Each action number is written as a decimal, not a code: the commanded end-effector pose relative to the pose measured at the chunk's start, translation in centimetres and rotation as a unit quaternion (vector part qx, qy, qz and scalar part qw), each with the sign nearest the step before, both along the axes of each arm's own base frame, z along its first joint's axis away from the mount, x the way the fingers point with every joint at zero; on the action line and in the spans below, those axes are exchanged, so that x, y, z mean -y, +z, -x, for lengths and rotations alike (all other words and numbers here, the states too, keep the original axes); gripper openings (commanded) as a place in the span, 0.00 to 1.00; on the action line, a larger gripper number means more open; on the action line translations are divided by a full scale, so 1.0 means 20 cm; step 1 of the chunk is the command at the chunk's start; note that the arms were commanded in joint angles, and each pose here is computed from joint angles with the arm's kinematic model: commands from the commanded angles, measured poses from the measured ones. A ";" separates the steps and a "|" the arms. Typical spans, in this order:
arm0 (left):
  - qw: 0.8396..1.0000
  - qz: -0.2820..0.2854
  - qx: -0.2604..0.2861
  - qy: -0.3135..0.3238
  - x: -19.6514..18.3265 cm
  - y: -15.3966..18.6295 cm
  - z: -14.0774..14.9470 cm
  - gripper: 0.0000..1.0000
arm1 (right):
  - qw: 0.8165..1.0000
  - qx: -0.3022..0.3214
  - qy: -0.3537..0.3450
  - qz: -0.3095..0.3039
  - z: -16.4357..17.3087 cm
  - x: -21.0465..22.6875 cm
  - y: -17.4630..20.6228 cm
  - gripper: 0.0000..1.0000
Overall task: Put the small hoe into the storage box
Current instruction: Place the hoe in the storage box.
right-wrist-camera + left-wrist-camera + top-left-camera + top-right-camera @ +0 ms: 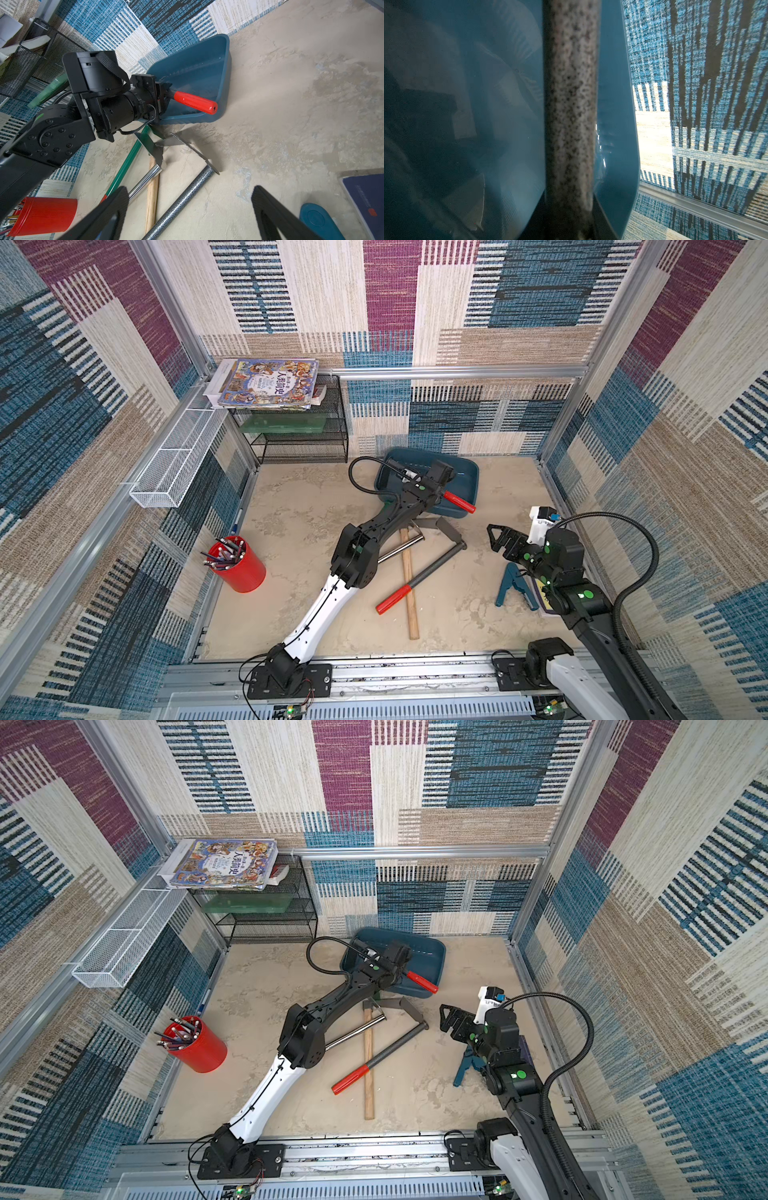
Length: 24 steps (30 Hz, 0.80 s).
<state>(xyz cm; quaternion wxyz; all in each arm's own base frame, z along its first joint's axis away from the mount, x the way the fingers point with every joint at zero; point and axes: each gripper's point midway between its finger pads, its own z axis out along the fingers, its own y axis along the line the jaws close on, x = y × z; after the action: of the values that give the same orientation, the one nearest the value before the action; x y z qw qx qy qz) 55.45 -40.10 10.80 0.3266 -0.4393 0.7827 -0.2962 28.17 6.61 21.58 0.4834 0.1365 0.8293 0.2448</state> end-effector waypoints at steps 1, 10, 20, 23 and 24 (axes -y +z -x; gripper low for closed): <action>0.999 -0.031 -0.040 0.014 -0.08 -0.08 0.06 0.00 | 1.000 0.022 0.003 -0.003 -0.02 -0.01 0.06 0.96; 0.999 -0.001 -0.052 0.008 -0.04 -0.20 0.05 0.11 | 1.000 0.020 0.002 -0.001 -0.01 0.00 0.05 0.96; 0.998 0.008 -0.056 0.009 -0.03 -0.24 0.05 0.14 | 1.000 0.020 0.000 0.002 0.00 0.00 0.04 0.96; 0.998 0.019 -0.056 0.012 -0.03 -0.25 0.04 0.16 | 1.000 0.021 -0.001 0.002 0.00 0.01 0.04 0.96; 0.998 0.021 -0.058 0.014 -0.03 -0.26 0.04 0.16 | 1.000 0.021 -0.001 0.003 0.00 0.01 0.04 0.96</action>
<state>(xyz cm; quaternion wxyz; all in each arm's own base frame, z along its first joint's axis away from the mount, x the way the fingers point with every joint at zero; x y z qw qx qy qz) 56.44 -40.71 9.56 0.3251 -0.4410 0.7688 -0.3297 28.02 6.59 21.95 0.4895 0.1351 0.8254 0.2468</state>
